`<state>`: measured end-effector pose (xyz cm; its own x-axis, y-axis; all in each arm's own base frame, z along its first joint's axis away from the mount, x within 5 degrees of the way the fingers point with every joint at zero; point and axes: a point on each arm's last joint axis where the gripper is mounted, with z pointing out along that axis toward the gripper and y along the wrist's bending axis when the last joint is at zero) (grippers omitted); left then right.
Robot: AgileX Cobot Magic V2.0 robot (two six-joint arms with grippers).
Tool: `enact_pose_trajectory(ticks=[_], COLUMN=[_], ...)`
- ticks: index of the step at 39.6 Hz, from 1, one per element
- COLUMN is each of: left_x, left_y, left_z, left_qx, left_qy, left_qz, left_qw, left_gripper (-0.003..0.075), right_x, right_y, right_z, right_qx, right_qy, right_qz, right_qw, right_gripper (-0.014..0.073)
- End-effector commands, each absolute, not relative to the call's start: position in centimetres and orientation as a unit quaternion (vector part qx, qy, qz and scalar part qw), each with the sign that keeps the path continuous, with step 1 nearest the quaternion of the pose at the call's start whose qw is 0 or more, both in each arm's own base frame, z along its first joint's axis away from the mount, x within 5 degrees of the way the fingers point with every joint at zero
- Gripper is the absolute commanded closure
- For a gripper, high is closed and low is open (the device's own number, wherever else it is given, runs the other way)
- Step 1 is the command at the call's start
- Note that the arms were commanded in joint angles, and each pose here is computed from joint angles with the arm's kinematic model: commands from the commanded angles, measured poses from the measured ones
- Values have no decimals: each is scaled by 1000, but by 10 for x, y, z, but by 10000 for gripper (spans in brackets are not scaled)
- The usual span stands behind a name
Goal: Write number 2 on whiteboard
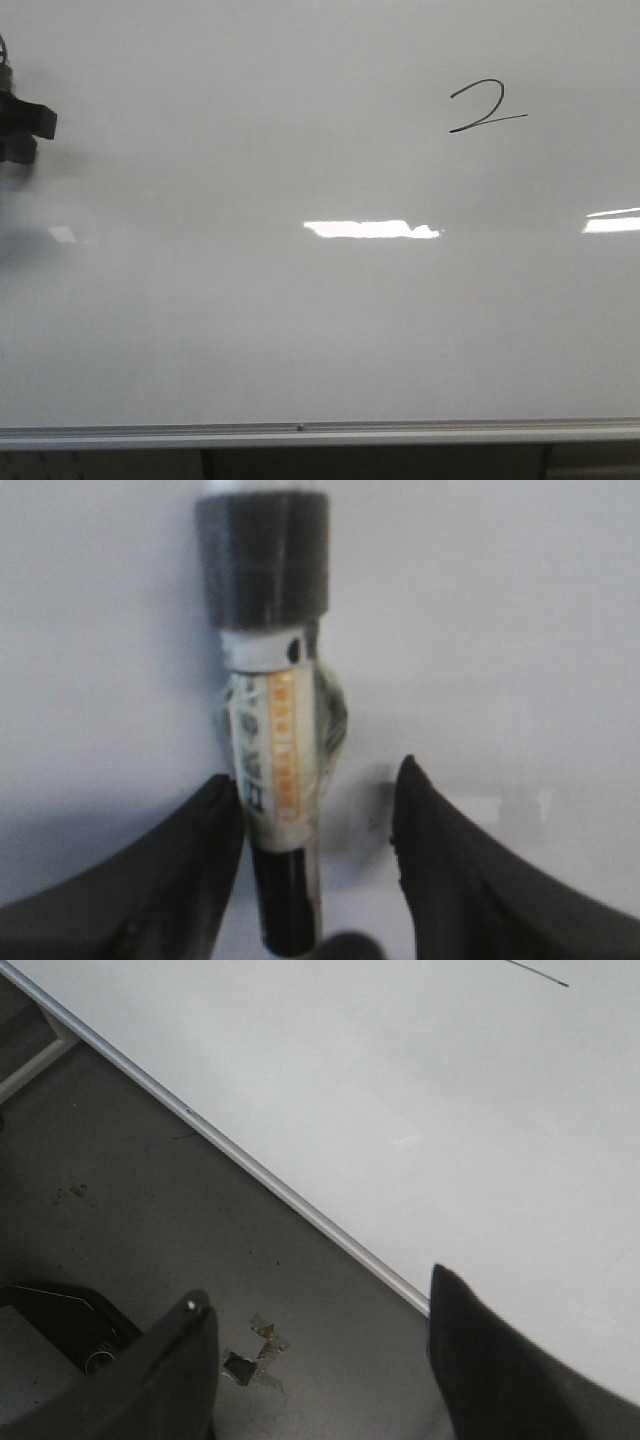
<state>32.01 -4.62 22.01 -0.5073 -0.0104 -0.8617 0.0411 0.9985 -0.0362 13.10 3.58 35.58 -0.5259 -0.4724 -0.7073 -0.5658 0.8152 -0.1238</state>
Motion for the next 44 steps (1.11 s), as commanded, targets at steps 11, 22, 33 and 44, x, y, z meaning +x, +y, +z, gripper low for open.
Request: enact_pose_trajectory(ticks=[11,22,33,44], left_x=[309,264,226,181], left_y=[-48,-12,15,2], left_z=[272,310,353,385], left_qx=[73,92,37,51], left_qy=[853,873,899,883], left_qz=[-40,-15,50,64], left_qw=[515,479,434,461], left_gripper=[309,309,309,309], right_x=[130,129,129,119], right_y=[36,36,28,10], right_z=[368,367,366,376], right_qx=[-288,-280,-197,-60], right_qy=[858,863,896,915], right_qz=[61,67,55,14], right_qw=[421,414,394,398], right_gripper=[121,121,121,121])
